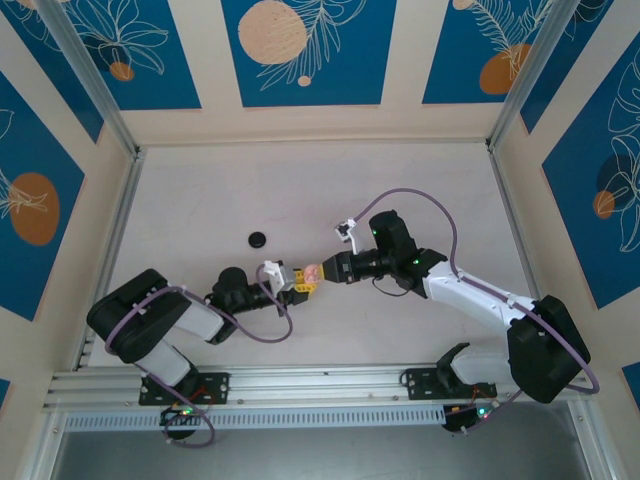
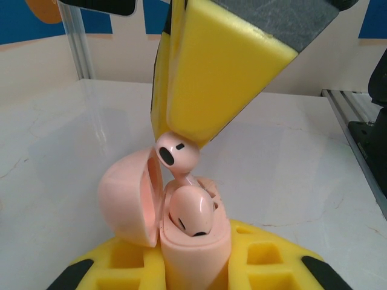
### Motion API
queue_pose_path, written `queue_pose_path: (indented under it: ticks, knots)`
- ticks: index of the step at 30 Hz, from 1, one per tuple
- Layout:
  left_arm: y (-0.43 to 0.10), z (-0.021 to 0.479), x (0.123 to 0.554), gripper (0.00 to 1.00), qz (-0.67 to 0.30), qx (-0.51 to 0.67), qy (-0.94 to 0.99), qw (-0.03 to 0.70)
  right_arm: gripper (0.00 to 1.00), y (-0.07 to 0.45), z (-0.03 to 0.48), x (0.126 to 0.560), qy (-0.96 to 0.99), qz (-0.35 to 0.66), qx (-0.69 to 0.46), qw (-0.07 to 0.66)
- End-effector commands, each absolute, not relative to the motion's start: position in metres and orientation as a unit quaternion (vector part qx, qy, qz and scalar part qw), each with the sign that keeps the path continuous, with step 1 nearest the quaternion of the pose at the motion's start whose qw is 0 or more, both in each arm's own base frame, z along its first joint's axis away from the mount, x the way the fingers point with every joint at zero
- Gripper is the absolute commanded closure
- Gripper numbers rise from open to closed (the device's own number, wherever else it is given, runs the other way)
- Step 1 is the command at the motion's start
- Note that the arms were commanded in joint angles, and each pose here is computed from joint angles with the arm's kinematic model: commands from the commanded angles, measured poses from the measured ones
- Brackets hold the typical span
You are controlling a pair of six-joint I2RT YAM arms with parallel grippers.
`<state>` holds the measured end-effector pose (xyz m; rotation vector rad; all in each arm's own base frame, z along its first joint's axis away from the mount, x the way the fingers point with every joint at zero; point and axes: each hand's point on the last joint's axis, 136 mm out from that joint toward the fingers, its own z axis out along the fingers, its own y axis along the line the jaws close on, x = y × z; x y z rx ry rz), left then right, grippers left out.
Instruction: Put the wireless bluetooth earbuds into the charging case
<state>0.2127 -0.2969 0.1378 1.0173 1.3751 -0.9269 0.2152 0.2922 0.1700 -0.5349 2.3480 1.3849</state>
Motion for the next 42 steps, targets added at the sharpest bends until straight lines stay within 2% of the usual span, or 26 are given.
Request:
queue_pose_path:
  ticks: [1,15,28,35,42]
  knots:
    - [-0.298,0.143,0.205,0.86,-0.395,0.443,0.569,0.569,0.75,0.294,0.177,0.211,0.828,0.491,-0.203,0.181]
    - [-0.298,0.142,0.205,0.87,-0.393,0.445,0.570,0.568,0.77,0.297,0.179,0.203,0.825,0.491,-0.215,0.176]
    - [-0.298,0.143,0.204,0.87,-0.394,0.450,0.564,0.570,0.68,0.286,0.188,0.211,0.837,0.464,-0.208,0.201]
    - [-0.297,0.144,0.202,0.87,-0.393,0.452,0.562,0.571,0.67,0.281,0.186,0.219,0.843,0.453,-0.201,0.209]
    - [-0.293,0.139,0.211,0.87,-0.372,0.440,0.585,0.571,0.67,0.254,0.158,0.230,0.892,0.392,-0.135,0.181]
